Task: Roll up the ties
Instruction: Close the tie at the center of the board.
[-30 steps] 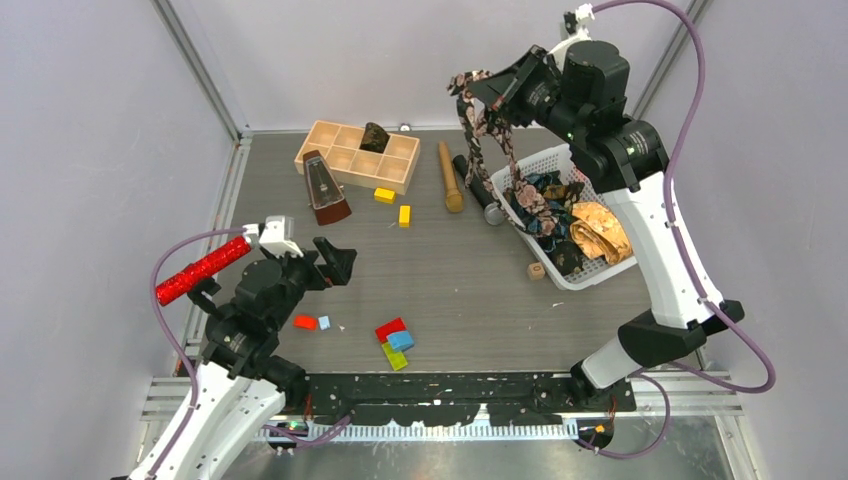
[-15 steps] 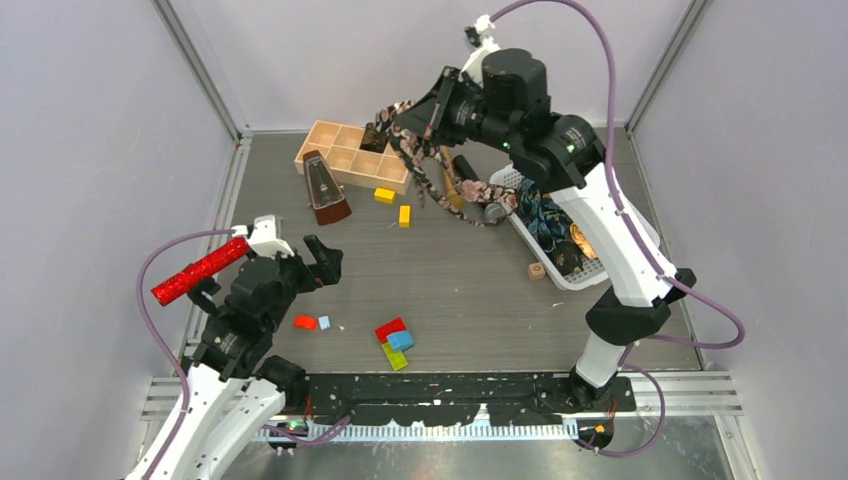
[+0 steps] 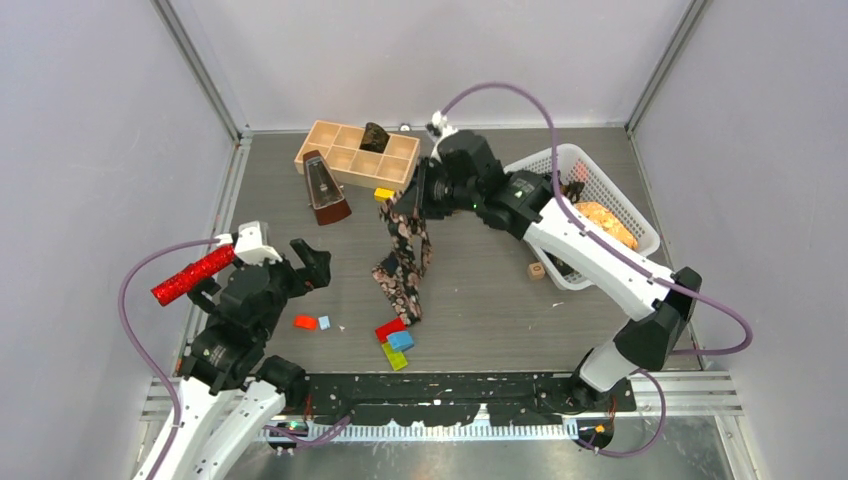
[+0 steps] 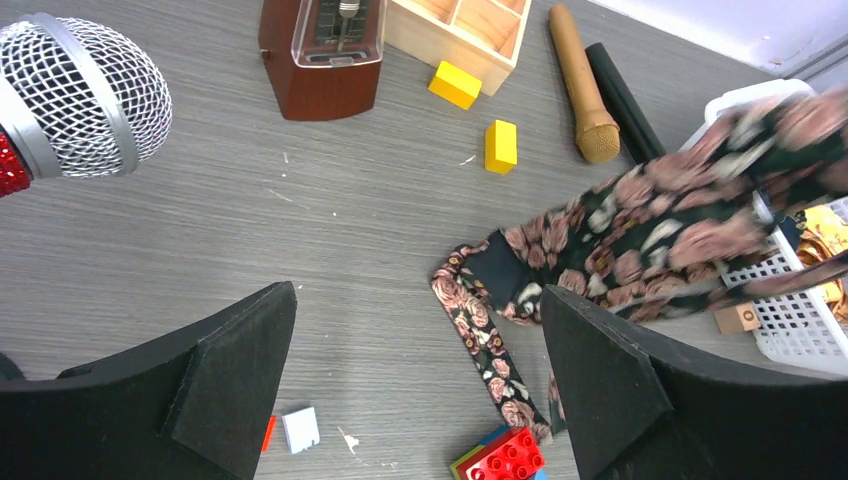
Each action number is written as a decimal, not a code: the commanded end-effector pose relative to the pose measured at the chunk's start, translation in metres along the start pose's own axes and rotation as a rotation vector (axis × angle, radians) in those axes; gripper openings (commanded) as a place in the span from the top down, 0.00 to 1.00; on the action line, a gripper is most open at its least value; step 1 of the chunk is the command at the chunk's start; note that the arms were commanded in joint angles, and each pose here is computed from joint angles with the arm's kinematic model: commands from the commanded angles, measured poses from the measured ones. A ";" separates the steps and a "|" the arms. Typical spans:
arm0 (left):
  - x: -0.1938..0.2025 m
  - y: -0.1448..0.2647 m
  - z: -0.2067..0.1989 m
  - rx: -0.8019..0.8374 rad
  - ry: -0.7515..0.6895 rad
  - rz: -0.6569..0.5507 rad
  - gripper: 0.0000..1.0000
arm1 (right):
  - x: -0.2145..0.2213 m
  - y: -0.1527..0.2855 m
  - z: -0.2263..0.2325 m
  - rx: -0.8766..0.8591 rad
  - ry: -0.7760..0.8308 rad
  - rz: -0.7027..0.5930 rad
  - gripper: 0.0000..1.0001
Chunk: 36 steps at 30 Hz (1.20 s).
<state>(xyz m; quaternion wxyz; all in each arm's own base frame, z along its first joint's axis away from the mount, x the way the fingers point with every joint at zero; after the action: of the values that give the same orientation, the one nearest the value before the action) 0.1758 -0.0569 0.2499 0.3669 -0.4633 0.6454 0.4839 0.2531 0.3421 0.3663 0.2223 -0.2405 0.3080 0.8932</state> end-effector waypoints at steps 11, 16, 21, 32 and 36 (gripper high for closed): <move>-0.030 0.014 0.003 -0.041 0.026 -0.077 0.05 | 0.112 -0.086 0.004 -0.164 -0.010 0.281 0.87; -0.035 0.020 0.008 -0.060 0.015 -0.094 0.05 | 0.141 -0.084 0.033 -0.276 0.043 0.379 0.90; -0.035 0.020 0.009 -0.068 0.013 -0.096 0.05 | 0.161 -0.085 0.013 -0.216 0.065 0.450 0.70; -0.033 0.012 0.005 -0.060 0.015 -0.083 0.06 | 0.124 -0.070 -0.065 0.193 0.128 0.226 0.12; -0.031 0.008 0.002 -0.048 0.011 -0.068 0.06 | 0.096 -0.065 -0.110 0.319 -0.027 0.139 0.12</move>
<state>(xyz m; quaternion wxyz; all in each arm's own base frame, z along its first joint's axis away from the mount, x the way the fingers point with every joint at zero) 0.1719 -0.0445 0.2689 0.3599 -0.4861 0.6222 0.4971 0.2100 0.3849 0.1875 0.0892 -0.2022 0.4433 0.8687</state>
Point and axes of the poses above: each gripper's point midway between its finger pads, its own y axis back along the fingers, its own z axis along the line the jaws close on, x = y × z, the point moved 4 cm from there along y, back along the fingers, and after that the axes turned 7 degrees about -y, right-handed, at the moved point
